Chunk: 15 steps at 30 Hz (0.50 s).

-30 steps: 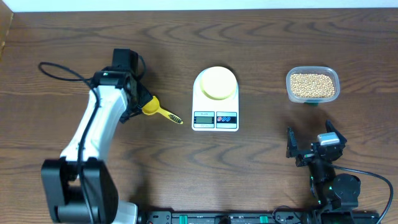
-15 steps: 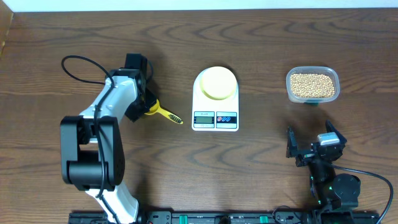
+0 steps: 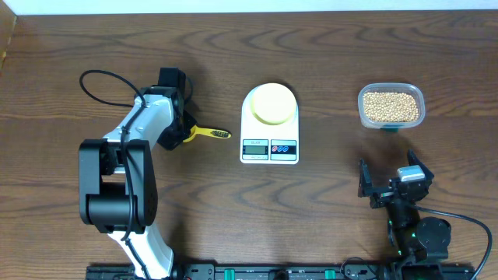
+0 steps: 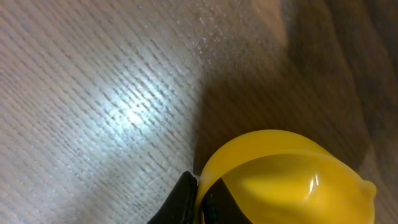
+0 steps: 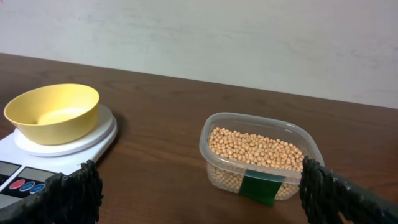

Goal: Scoop item into bowl and weigh 50g on scale
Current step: 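Grasp the yellow scoop's cup rim with the left gripper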

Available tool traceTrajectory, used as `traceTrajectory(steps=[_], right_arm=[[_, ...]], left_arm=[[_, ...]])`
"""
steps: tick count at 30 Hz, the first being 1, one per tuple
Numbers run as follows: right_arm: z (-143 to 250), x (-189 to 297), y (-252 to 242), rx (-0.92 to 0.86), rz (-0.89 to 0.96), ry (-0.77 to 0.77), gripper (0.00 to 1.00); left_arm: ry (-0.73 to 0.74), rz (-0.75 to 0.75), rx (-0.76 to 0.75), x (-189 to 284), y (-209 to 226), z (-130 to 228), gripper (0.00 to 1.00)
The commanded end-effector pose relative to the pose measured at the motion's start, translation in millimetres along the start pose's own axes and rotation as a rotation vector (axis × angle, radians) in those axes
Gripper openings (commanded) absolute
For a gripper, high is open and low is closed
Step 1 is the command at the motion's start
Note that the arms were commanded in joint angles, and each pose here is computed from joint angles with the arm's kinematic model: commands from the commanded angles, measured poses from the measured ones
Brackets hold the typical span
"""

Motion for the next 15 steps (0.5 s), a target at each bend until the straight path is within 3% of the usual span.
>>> traceTrajectory(steps=[1,7,15], right_arm=[[1,0,0,-0.012,-0.001,0.001,0.99],[1,0,0,-0.012,-0.001,0.001,0.99],[1,0,0,-0.012,-0.001,0.001,0.99]], left_arm=[[0.007,-0.018,-0.019,3,2,-1,0.07],[-0.007,-0.006,-0.019,35,17,-4,0.07],[-0.161,0.142,0.036,131,40,-11,0.07]])
Point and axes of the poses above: each gripper's point midway between its finger pads, its own x axis back along the fingers, its own y axis along the line the jaws close on, z = x × y, the point moved 1 cm from there along x, back along the fingers, and after that the axes turned 3 degrees about -x, right-handed, at the moved point
